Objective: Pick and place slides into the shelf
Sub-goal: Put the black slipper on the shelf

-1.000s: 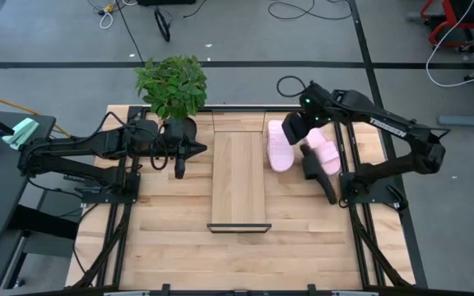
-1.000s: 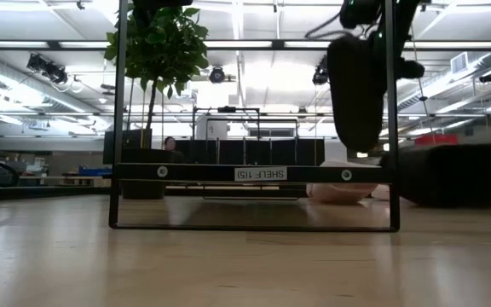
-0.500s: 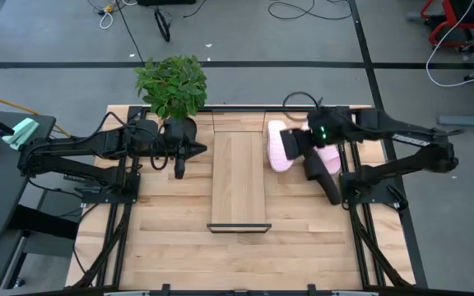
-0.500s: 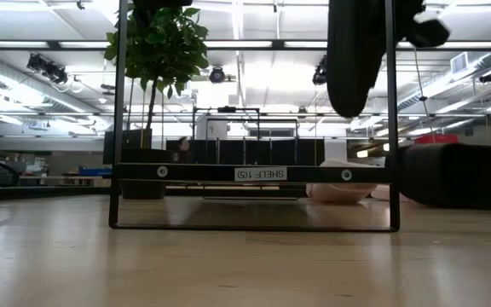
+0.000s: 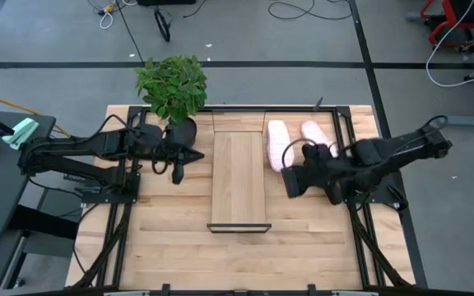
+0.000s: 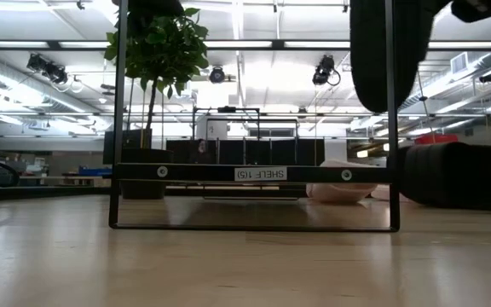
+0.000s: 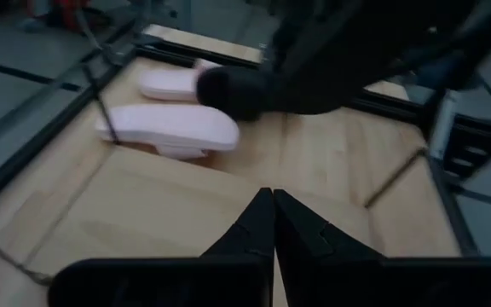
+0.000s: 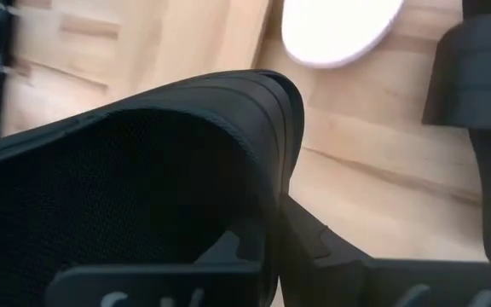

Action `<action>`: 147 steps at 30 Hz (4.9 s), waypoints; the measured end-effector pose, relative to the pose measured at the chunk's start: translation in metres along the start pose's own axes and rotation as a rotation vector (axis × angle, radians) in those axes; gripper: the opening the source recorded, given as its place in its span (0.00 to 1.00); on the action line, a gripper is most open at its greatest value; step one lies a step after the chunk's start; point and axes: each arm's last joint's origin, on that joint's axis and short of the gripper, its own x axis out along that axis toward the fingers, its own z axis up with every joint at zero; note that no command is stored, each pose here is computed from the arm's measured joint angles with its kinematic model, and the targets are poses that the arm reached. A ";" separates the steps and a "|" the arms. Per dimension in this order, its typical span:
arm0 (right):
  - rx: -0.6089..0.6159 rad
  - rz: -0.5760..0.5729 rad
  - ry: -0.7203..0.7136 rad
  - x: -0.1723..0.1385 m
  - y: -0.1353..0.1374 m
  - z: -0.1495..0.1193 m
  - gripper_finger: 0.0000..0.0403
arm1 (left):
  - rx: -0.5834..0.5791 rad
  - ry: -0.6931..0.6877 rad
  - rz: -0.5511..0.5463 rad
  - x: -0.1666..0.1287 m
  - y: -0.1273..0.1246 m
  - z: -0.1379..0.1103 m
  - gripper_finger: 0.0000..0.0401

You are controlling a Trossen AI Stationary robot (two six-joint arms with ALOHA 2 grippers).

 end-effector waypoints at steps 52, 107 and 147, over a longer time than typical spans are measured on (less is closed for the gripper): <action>0.301 -0.418 0.269 0.110 0.121 -0.004 0.03 | 0.220 0.286 -0.239 -0.020 -0.062 -0.044 0.02; 0.265 -0.423 0.282 0.135 0.128 -0.014 0.02 | 0.264 0.288 -0.243 -0.020 -0.062 -0.044 0.04; 0.157 -0.299 0.348 0.143 0.139 -0.016 0.19 | 0.264 0.288 -0.243 -0.020 -0.062 -0.044 0.07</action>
